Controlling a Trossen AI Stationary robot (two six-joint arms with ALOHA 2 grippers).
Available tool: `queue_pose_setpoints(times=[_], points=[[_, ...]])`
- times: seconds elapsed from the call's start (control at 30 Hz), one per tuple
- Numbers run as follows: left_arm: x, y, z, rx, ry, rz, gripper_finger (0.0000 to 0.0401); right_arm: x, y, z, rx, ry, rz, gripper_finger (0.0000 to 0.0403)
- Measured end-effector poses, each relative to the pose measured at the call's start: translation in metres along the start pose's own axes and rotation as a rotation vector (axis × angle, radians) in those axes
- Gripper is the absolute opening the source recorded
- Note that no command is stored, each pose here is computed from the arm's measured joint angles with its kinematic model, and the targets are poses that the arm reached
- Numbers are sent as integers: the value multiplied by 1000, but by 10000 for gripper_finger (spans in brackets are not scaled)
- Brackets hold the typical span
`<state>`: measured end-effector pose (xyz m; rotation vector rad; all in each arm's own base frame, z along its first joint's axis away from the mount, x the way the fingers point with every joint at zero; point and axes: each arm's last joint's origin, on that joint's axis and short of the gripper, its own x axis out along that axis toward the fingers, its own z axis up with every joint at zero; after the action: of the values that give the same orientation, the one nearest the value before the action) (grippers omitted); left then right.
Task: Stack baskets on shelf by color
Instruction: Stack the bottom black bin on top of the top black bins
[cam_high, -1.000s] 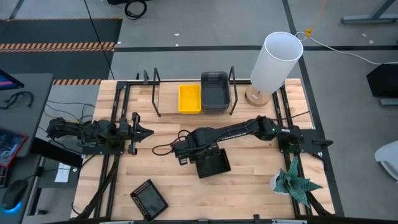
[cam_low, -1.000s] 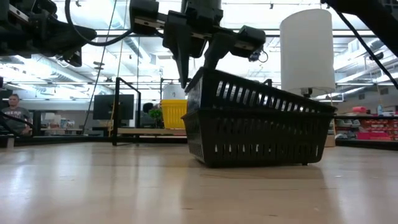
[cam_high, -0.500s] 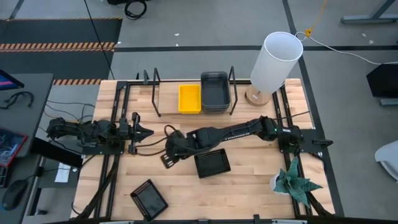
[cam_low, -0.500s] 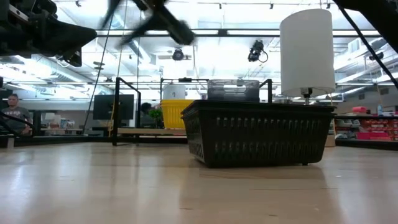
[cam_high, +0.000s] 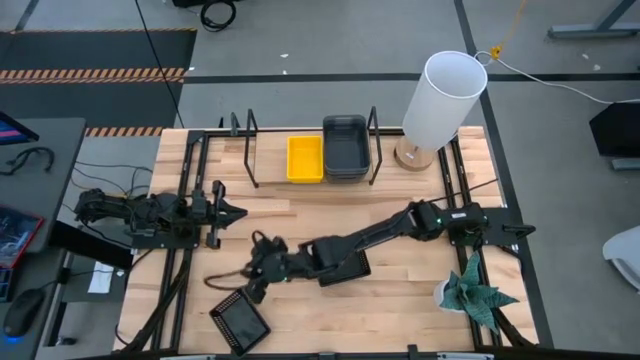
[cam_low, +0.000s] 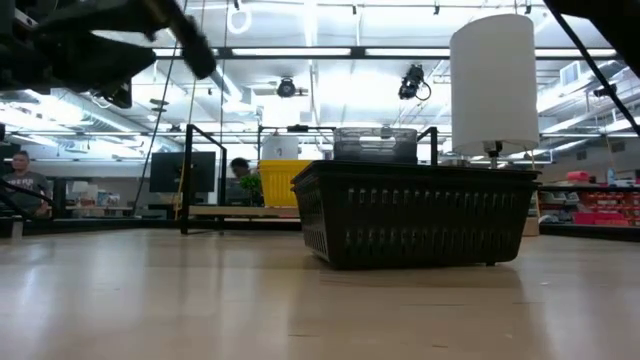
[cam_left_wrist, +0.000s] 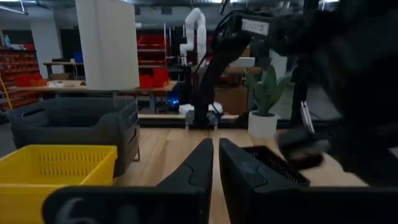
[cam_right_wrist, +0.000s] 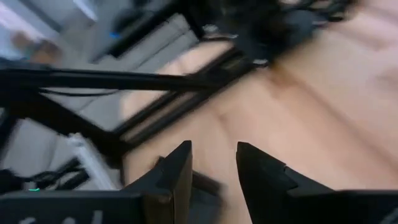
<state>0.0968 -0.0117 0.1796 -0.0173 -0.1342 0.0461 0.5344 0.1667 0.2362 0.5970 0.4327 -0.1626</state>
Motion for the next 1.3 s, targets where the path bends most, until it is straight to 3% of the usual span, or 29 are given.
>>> queue_pose_setpoints(times=[0.23, 0.47, 0.6, 0.73, 1.0, 1.3], points=[[1, 0, -2, 4, 17, -1, 23, 18, 3, -32, -3, 7, 32, 130], [1, 0, -1, 3, 14, 0, 35, 14, 4, -37, -39, 49, 5, 130], [1, 0, -1, 4, 15, 0, 34, -5, -1, -17, -96, 96, -92, 130], [1, 0, -1, 3, 12, 0, 27, -28, -5, 6, -236, 99, -204, 130], [1, 0, -1, 3, 14, -1, 30, -86, -17, 62, -535, 173, -318, 130], [1, 0, -1, 3, 14, 0, 30, -159, -37, 130, -694, 173, -380, 130]])
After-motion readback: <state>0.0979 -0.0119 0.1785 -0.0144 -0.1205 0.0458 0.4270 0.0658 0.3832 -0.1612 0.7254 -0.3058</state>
